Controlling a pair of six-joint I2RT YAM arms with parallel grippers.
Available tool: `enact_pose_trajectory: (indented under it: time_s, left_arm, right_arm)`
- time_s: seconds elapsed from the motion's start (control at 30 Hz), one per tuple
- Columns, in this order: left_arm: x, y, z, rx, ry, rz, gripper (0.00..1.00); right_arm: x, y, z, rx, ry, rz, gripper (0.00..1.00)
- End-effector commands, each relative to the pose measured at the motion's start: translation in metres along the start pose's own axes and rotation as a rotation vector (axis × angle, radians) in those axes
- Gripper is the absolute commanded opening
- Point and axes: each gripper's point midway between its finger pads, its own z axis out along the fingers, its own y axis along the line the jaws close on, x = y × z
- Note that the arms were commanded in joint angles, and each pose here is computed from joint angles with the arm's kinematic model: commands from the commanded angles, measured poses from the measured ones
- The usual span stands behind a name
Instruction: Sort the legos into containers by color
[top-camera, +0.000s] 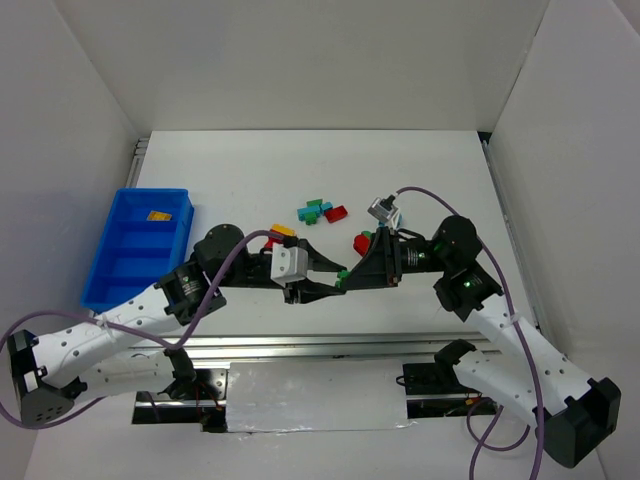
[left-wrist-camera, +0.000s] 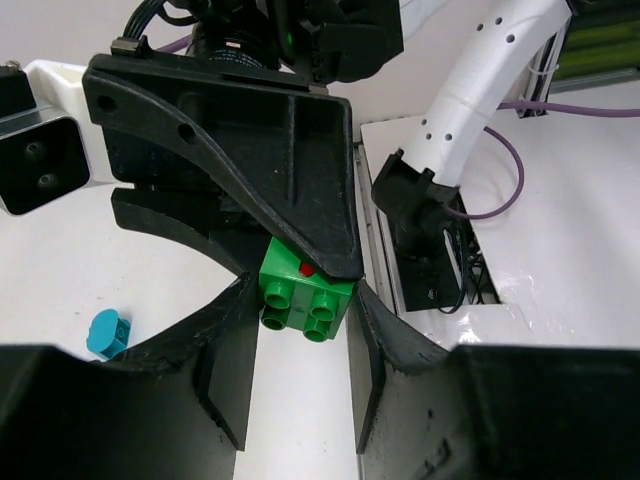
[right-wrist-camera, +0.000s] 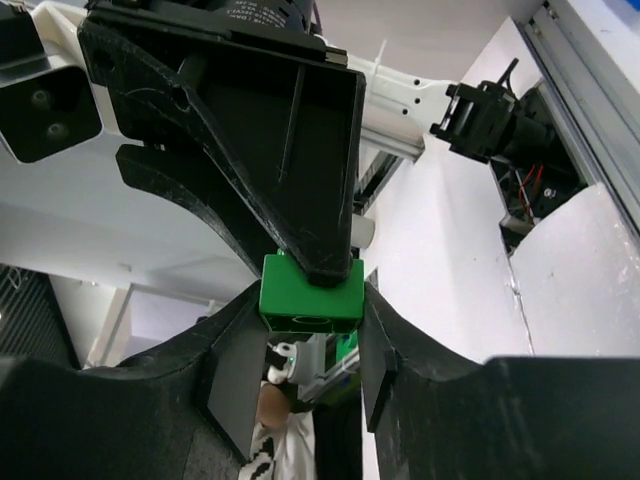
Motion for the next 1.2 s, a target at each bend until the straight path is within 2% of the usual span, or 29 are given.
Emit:
enact_pose_trajectory:
  time_s: [0.0, 0.03, 0.07, 0.1, 0.13, 0.23, 0.3, 0.43, 0.5, 0.57, 0.6, 0.63, 0.67, 0.7, 0.73, 0.77, 0.8, 0.83, 0.9, 0.97, 1.07, 1.1, 1.17]
  left_arm:
    - [-0.031, 0.004, 0.006, 0.002, -0.072, 0.024, 0.00]
    - [-0.030, 0.008, 0.007, -0.018, -0.064, 0.020, 0.00]
    - [-0.028, 0.010, 0.007, -0.028, -0.055, 0.019, 0.00]
    - [-0.023, 0.012, 0.006, -0.040, -0.036, 0.011, 0.00]
    - [-0.017, 0.018, 0.004, -0.084, -0.019, 0.002, 0.00]
    - [0.000, 0.032, -0.004, -0.192, 0.017, -0.016, 0.00]
    - [0.014, 0.052, -0.013, -0.318, 0.045, -0.042, 0.00]
    - [0.031, 0.106, -0.055, -0.605, 0.077, -0.146, 0.00]
    - [0.044, 0.139, -0.089, -0.841, 0.092, -0.221, 0.00]
    - [0.058, 0.178, -0.140, -1.146, 0.085, -0.324, 0.00]
    - [0.053, 0.202, -0.174, -1.284, 0.059, -0.356, 0.00]
    - [0.082, 0.211, -0.195, -1.388, 0.151, -0.435, 0.00]
    - [0.076, 0.226, -0.219, -1.517, 0.087, -0.540, 0.00]
    - [0.090, 0.239, -0.275, -1.725, 0.093, -0.602, 0.00]
    - [0.134, 0.233, -0.298, -1.843, 0.203, -0.764, 0.00]
    - [0.139, 0.238, -0.321, -1.922, 0.210, -0.809, 0.00]
    - [0.150, 0.235, -0.361, -2.074, 0.212, -0.842, 0.00]
    - [0.170, 0.232, -0.377, -2.158, 0.216, -0.909, 0.00]
    - [0.190, 0.228, -0.409, -2.274, 0.221, -0.955, 0.00]
    - [0.198, 0.227, -0.435, -2.373, 0.171, -0.993, 0.00]
    - [0.227, 0.228, -0.456, -2.446, 0.187, -1.076, 0.00]
    - [0.242, 0.226, -0.467, -2.476, 0.225, -1.098, 0.00]
    - [0.245, 0.228, -0.477, -2.517, 0.235, -1.088, 0.00]
  right_arm:
    - [-0.004, 0.014, 0.003, -0.045, 0.001, -0.098, 0.45]
    - [-0.004, 0.013, 0.003, -0.046, 0.002, -0.096, 0.57]
    - [-0.004, 0.010, 0.002, -0.048, 0.000, -0.097, 0.86]
    - [-0.002, 0.008, 0.003, -0.048, 0.003, -0.102, 0.97]
    - [-0.003, 0.005, 0.002, -0.043, -0.003, -0.103, 1.00]
    - [-0.009, -0.005, 0.000, -0.014, -0.045, -0.103, 1.00]
    - [-0.021, -0.018, -0.005, 0.037, -0.124, -0.089, 1.00]
    - [-0.051, -0.078, -0.034, 0.295, -0.343, 0.012, 1.00]
    - [-0.070, -0.103, -0.063, 0.418, -0.497, 0.010, 1.00]
    - [-0.073, -0.124, -0.081, 0.501, -0.573, 0.026, 1.00]
    - [-0.072, -0.128, -0.088, 0.515, -0.596, 0.022, 1.00]
    - [-0.072, -0.129, -0.089, 0.519, -0.599, 0.017, 1.00]
    - [-0.070, -0.129, -0.088, 0.515, -0.590, 0.011, 1.00]
    - [-0.068, -0.129, -0.087, 0.508, -0.578, 0.014, 1.00]
    - [-0.067, -0.129, -0.085, 0.500, -0.567, 0.012, 1.00]
    - [-0.065, -0.128, -0.084, 0.493, -0.553, 0.012, 1.00]
    - [-0.064, -0.127, -0.083, 0.491, -0.547, 0.010, 1.00]
    - [-0.064, -0.128, -0.084, 0.493, -0.546, 0.007, 1.00]
    - [-0.063, -0.128, -0.085, 0.502, -0.547, -0.008, 1.00]
    - [-0.062, -0.125, -0.084, 0.501, -0.534, -0.033, 1.00]
    - [-0.061, -0.126, -0.085, 0.519, -0.513, -0.046, 1.00]
    - [-0.060, -0.123, -0.084, 0.517, -0.507, -0.053, 1.00]
    - [-0.058, -0.121, -0.084, 0.510, -0.497, -0.071, 1.00]
